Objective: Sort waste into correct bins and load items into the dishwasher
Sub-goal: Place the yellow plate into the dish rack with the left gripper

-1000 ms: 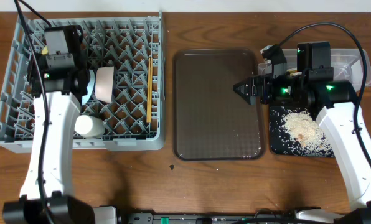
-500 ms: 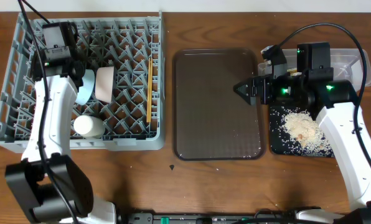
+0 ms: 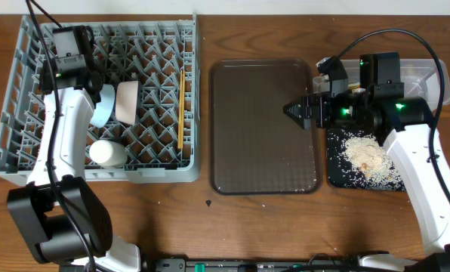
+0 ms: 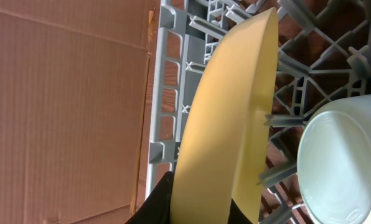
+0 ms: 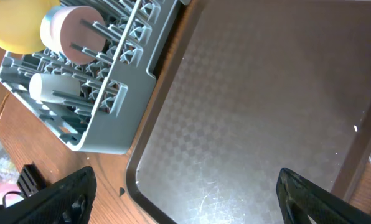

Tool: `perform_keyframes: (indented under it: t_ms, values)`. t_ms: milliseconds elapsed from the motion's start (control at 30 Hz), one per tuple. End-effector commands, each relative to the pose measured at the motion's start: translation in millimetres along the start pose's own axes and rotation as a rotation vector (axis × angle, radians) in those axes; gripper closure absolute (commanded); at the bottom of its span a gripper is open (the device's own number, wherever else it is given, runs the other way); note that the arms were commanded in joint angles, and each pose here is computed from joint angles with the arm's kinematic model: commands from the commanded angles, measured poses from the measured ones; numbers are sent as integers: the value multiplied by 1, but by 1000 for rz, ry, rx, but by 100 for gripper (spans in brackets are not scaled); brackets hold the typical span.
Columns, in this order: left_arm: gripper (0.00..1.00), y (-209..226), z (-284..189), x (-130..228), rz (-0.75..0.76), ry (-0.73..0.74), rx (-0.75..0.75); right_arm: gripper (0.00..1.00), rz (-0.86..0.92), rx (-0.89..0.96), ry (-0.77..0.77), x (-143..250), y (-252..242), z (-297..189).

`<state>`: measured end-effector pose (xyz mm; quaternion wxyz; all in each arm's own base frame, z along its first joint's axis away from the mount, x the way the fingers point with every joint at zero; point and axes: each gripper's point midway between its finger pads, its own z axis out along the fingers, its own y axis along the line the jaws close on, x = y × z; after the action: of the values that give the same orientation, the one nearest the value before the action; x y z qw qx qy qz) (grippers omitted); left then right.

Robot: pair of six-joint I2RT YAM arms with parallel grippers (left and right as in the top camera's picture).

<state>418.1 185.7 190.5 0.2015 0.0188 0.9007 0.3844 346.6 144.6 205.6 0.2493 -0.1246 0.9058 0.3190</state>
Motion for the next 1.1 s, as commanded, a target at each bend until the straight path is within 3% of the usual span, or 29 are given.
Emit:
perform_keyframes:
  t_ms: [0,100,167,200,400,500,567,667,900,1067]
  values:
    - [89,-7,13,6,-10,23,31,10,-2,-3,-12,-2,5,-5]
    - [83,-15,14,3,-16,0,83,9,-2,-3,-12,-2,5,-5]
    - [61,-18,15,2,-18,-7,104,9,-1,-3,-12,-1,5,-5]
    - [55,-18,15,3,-20,-8,107,10,-1,-3,-10,-1,5,-5]
    - [41,-15,16,4,-26,-4,104,10,3,-4,-6,0,5,-5]
    - [24,-14,9,0,-42,-21,102,9,5,-3,-2,1,5,-5]
    - [19,-11,1,-4,-76,-42,99,9,9,-3,3,2,5,-5]
    - [14,-5,-19,-14,-116,-93,94,10,11,-3,7,3,5,-5]
    - [12,5,-79,-30,-170,-229,138,12,13,-2,8,4,5,-5]
    - [11,-16,-120,-25,-197,-268,284,13,12,-1,7,4,5,-5]
